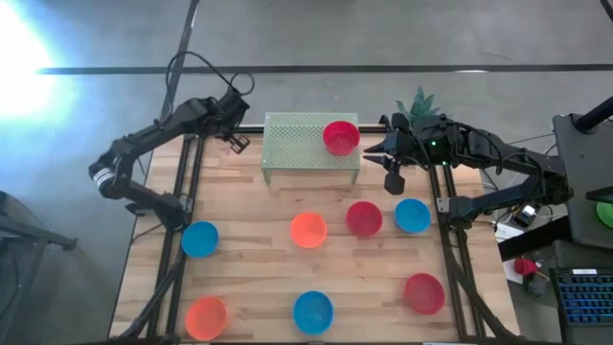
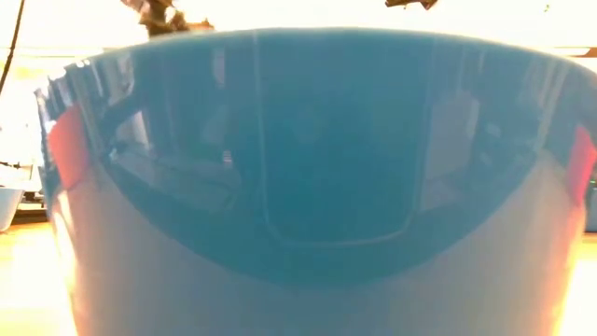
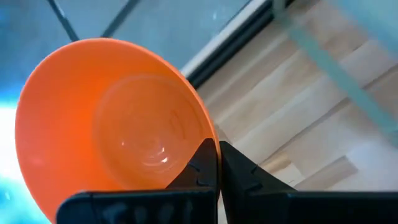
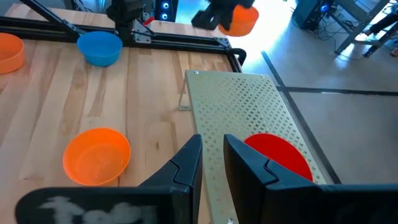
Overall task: Pick & Place Mini bowls
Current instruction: Put the top orange bowl on the shelf
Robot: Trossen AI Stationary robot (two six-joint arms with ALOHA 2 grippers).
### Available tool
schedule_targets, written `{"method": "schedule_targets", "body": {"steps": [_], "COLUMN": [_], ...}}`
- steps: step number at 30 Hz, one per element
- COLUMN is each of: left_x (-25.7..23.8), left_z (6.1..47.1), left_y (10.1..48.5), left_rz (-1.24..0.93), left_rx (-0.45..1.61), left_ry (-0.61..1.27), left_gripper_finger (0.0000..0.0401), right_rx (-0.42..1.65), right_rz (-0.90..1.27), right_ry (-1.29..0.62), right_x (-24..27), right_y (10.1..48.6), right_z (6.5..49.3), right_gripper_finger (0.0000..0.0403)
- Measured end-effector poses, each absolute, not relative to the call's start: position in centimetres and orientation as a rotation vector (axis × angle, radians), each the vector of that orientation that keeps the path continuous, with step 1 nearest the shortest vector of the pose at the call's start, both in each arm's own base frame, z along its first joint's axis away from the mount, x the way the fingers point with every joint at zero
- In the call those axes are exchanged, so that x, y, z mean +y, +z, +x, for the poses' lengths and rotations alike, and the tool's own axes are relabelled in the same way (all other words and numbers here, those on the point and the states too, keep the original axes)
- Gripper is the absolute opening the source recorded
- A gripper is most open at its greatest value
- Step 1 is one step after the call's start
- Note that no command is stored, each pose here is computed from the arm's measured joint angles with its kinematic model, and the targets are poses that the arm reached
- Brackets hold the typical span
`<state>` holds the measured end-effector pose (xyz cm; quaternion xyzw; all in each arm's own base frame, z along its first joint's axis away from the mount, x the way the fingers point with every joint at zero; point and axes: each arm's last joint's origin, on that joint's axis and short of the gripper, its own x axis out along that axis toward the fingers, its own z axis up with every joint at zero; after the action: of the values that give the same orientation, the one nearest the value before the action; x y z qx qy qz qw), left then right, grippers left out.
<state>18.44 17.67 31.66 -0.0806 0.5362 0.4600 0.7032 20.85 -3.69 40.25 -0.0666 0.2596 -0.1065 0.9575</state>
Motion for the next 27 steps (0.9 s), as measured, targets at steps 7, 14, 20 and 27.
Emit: {"method": "schedule_targets", "body": {"steps": [7, 14, 20, 27], "left_x": [15.9, 13.1, 10.8, 9.6], "left_z": [21.4, 25.2, 28.2, 31.9], "left_y": [35.8, 36.9, 36.9, 36.1], "left_rz": [0.003, 0.155, 0.255, 0.262], "left_rx": [1.163, 1.159, 1.153, 1.116], "left_ry": [0.833, 0.600, 0.432, 0.172], "left_gripper_finger": [0.0000, 0.0000, 0.0000, 0.0000], "right_rx": [0.525, 0.524, 0.524, 0.524], "right_rz": [-0.119, -0.115, -0.113, -0.113], "right_ry": [-0.225, -0.227, -0.229, -0.229], "right_x": [-3.7, -3.7, -3.7, -3.7], "right_y": [40.3, 40.3, 40.3, 40.3], "right_z": [20.8, 20.8, 20.8, 20.8], "right_gripper_finger": [0.0063, 0.0063, 0.0063, 0.0063]}}
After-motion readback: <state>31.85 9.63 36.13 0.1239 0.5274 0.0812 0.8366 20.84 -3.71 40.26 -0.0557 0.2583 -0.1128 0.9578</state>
